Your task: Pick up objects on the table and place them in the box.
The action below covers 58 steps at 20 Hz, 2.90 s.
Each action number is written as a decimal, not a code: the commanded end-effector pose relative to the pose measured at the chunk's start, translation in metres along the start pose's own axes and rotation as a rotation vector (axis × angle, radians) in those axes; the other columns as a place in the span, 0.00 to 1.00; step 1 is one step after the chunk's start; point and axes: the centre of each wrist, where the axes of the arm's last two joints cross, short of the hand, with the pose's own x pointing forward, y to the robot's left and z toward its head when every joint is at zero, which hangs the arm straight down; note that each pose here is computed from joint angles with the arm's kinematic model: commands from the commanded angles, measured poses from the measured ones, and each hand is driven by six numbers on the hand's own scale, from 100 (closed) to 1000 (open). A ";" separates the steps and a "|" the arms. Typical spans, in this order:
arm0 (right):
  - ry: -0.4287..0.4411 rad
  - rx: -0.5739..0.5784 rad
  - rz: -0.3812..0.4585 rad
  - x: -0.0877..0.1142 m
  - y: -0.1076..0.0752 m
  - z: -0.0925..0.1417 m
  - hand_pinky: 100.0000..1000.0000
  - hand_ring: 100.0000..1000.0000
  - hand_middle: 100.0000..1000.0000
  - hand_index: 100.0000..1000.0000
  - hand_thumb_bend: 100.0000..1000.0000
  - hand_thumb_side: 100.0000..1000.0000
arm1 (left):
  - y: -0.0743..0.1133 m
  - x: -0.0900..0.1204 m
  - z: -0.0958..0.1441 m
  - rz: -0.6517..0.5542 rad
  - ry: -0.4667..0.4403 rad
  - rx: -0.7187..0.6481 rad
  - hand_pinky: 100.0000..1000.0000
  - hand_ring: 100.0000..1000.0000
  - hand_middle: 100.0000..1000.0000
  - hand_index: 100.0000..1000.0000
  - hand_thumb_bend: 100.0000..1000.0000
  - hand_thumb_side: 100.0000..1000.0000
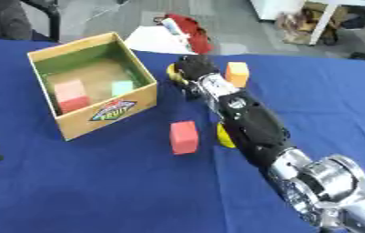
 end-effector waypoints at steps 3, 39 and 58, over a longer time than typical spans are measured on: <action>0.046 -0.130 0.026 -0.009 -0.008 -0.003 0.68 0.64 0.47 0.39 0.00 0.00 | 0.007 0.008 -0.003 -0.023 -0.029 0.006 0.65 0.52 0.54 0.74 0.00 0.70; -0.463 -0.207 -0.016 0.069 -0.117 -0.010 0.75 0.80 0.87 1.00 0.00 0.33 | 0.002 0.000 0.005 -0.002 0.004 -0.001 0.65 0.52 0.54 0.74 0.00 0.71; -0.270 0.272 -0.236 -0.111 -0.063 0.008 0.96 1.00 1.00 1.00 0.00 0.00 | 0.011 -0.007 0.014 -0.034 0.036 0.037 0.65 0.53 0.54 0.74 0.00 0.72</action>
